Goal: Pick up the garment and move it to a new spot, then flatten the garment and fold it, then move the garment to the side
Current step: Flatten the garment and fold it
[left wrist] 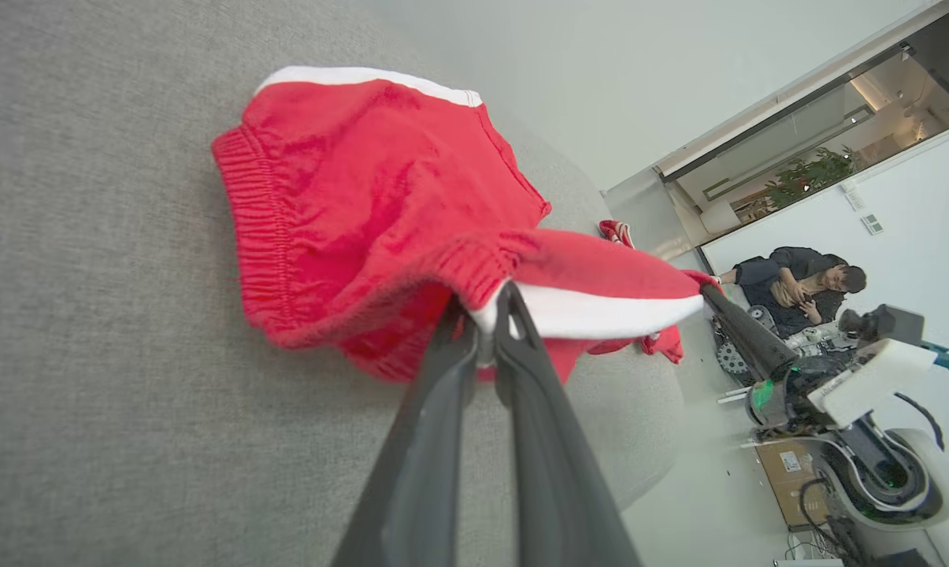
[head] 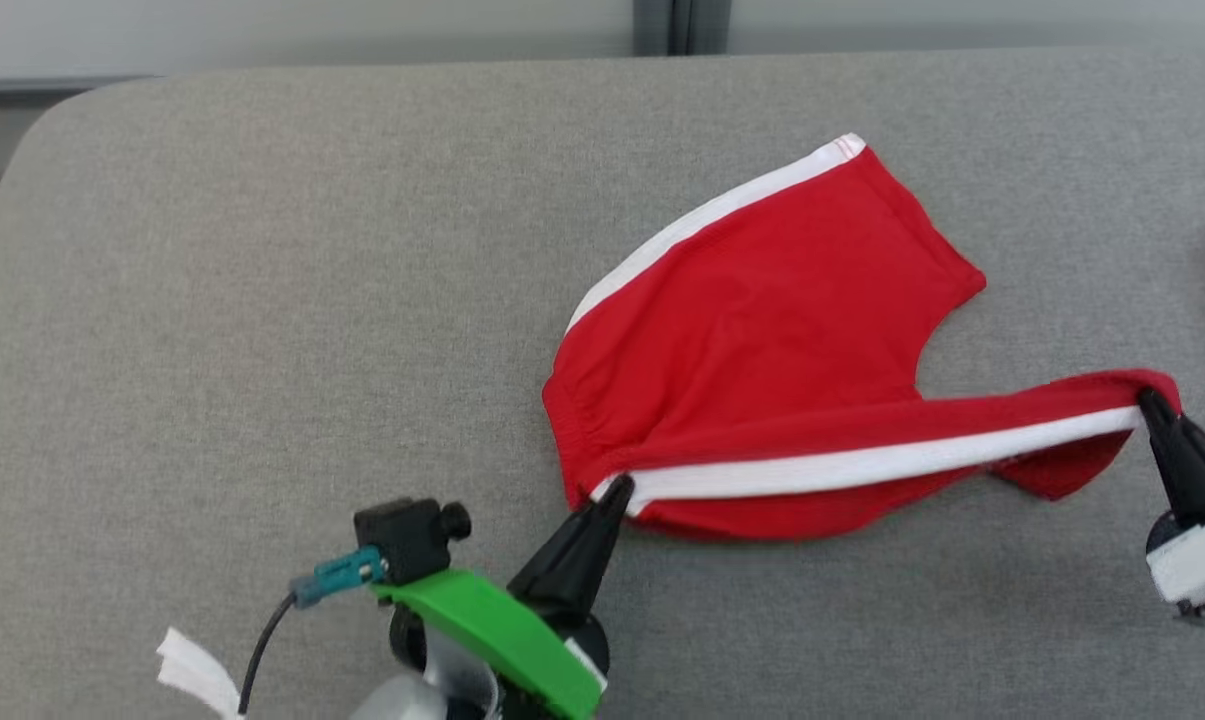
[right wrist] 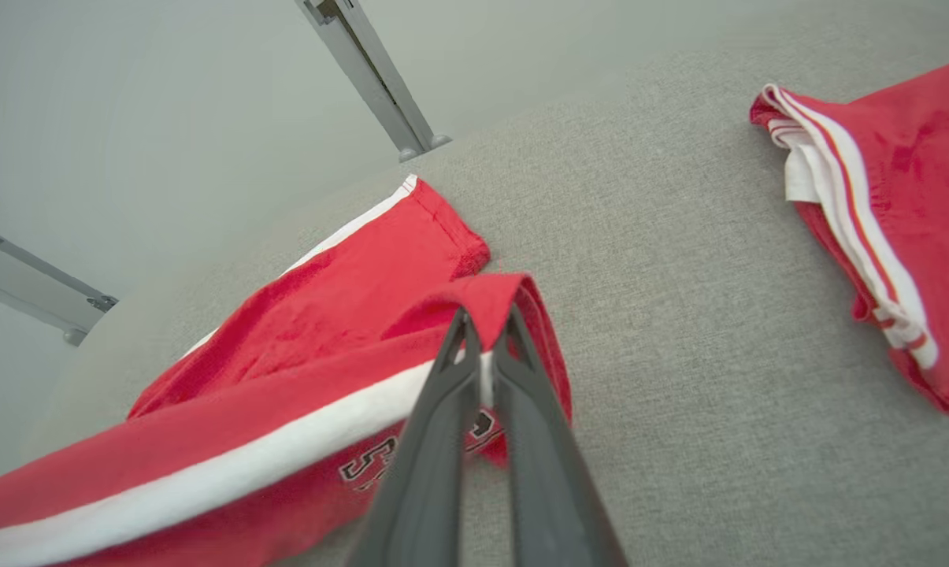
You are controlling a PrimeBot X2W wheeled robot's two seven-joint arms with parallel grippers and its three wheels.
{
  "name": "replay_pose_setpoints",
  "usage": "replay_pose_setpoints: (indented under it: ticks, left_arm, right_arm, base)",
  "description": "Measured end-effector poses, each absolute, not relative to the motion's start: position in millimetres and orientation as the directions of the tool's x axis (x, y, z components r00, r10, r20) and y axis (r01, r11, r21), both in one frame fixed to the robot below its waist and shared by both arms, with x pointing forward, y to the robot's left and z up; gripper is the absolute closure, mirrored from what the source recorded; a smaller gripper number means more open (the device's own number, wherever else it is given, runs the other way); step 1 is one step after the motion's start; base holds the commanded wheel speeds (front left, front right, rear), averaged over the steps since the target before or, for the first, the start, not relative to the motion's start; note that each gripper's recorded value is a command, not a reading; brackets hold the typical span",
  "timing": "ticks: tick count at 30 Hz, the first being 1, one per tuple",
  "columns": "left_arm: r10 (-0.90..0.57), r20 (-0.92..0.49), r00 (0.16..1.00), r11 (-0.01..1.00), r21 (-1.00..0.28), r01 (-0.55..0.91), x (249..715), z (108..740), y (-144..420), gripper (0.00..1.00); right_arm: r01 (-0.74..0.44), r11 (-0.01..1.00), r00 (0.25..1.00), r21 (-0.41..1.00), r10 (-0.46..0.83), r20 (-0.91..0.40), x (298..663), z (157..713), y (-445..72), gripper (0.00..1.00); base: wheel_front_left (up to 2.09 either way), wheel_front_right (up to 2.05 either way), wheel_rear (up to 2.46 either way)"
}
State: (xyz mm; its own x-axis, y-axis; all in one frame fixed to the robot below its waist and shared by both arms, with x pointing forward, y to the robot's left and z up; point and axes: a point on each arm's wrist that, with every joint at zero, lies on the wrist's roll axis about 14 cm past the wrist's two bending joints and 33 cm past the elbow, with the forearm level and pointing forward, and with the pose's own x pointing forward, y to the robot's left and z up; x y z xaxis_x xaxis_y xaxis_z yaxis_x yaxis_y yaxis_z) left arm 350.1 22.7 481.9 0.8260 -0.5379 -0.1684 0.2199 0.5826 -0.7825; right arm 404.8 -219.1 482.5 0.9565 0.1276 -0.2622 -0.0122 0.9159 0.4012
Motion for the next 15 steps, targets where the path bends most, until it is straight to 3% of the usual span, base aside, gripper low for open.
replay_pose_setpoints:
  ticks: [7, 15]
  left_arm:
    - [-0.525, -0.142, 0.839, 0.556, -0.804, 0.212, 408.3, 483.4, 15.2, 1.00]
    - [-0.416, -0.208, 0.885, 0.618, -0.779, 0.107, 444.6, 453.5, 41.8, 1.00]
  right_arm:
    - [-0.091, 0.945, 0.901, 0.314, 0.212, -0.378, 482.8, 460.2, -203.1, 1.00]
    - [-0.176, 0.941, 0.837, 0.287, 0.297, -0.459, 545.9, 432.1, -165.4, 1.00]
  base:
    - [0.00, 0.00, 0.00]
    - [0.00, 0.00, 0.00]
